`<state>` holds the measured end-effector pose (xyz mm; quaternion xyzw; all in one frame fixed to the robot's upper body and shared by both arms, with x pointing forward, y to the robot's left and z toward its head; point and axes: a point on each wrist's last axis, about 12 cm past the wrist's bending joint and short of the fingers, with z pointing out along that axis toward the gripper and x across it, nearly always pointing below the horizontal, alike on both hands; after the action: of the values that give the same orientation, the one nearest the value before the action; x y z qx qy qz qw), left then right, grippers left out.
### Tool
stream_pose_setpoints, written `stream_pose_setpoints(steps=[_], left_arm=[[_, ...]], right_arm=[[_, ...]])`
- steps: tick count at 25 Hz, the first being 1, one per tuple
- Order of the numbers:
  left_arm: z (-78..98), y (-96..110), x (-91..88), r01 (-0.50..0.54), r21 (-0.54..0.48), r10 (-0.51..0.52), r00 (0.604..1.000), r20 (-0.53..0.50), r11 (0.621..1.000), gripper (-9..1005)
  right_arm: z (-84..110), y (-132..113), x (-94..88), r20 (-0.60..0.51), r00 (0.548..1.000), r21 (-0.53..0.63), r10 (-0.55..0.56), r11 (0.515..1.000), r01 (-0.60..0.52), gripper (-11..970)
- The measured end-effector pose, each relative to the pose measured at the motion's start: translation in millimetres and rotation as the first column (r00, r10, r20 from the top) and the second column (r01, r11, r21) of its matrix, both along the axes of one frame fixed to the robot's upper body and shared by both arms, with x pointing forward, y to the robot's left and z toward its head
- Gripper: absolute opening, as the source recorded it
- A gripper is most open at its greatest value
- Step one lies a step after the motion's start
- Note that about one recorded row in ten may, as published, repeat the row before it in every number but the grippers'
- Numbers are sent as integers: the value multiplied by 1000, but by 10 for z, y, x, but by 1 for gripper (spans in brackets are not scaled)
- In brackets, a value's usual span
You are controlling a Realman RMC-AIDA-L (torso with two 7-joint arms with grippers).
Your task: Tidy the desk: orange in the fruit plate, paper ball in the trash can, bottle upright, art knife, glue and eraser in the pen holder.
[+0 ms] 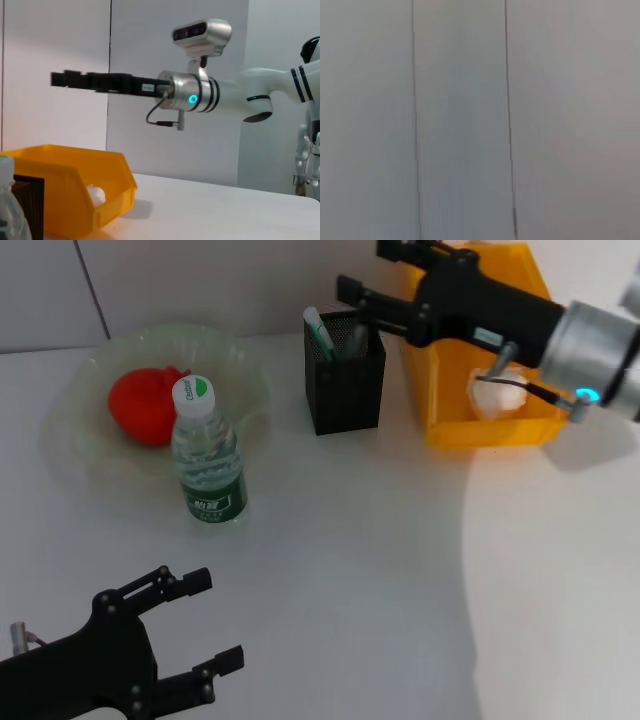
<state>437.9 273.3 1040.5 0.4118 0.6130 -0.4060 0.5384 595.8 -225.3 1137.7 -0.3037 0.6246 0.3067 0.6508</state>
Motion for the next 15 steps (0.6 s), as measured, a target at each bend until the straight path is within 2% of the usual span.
stream_pose_setpoints(steps=[3, 4, 5, 6, 8, 9, 10, 14, 15], left_arm=[[31, 63, -31, 0, -13, 0, 1000, 7, 1000, 812], [34, 87, -35, -2, -12, 2, 1000, 2, 1000, 812], [34, 87, -35, -2, -12, 2, 1000, 2, 1000, 812], [34, 87, -35, -2, -12, 2, 1000, 2, 1000, 812], [34, 87, -35, -2, -12, 2, 1000, 2, 1000, 813], [52, 125, -17, 1, -11, -1, 1000, -14, 1000, 813], [59, 130, -6, 3, -10, -3, 1000, -15, 1000, 813], [95, 115, 73, 14, -7, -14, 1000, -11, 1000, 813], [95, 115, 73, 14, -7, -14, 1000, -11, 1000, 813]], right_arm=[[65, -375, -237, -8, 997, 50, 75, 996, -74, 728], [45, -607, -398, -29, 989, 33, 143, 989, -142, 745], [45, -607, -398, -29, 989, 33, 143, 989, -142, 762], [-29, -780, -566, -70, 973, -2, 220, 975, -221, 779], [-59, -833, -627, -89, 965, -15, 248, 968, -250, 812], [-130, -921, -764, -151, 934, -63, 324, 940, -336, 829], [-130, -921, -764, -151, 934, -63, 324, 940, -336, 829], [-283, -921, -928, -282, 860, -127, 425, 872, -473, 828], [-283, -921, -928, -282, 860, -127, 425, 872, -473, 827]])
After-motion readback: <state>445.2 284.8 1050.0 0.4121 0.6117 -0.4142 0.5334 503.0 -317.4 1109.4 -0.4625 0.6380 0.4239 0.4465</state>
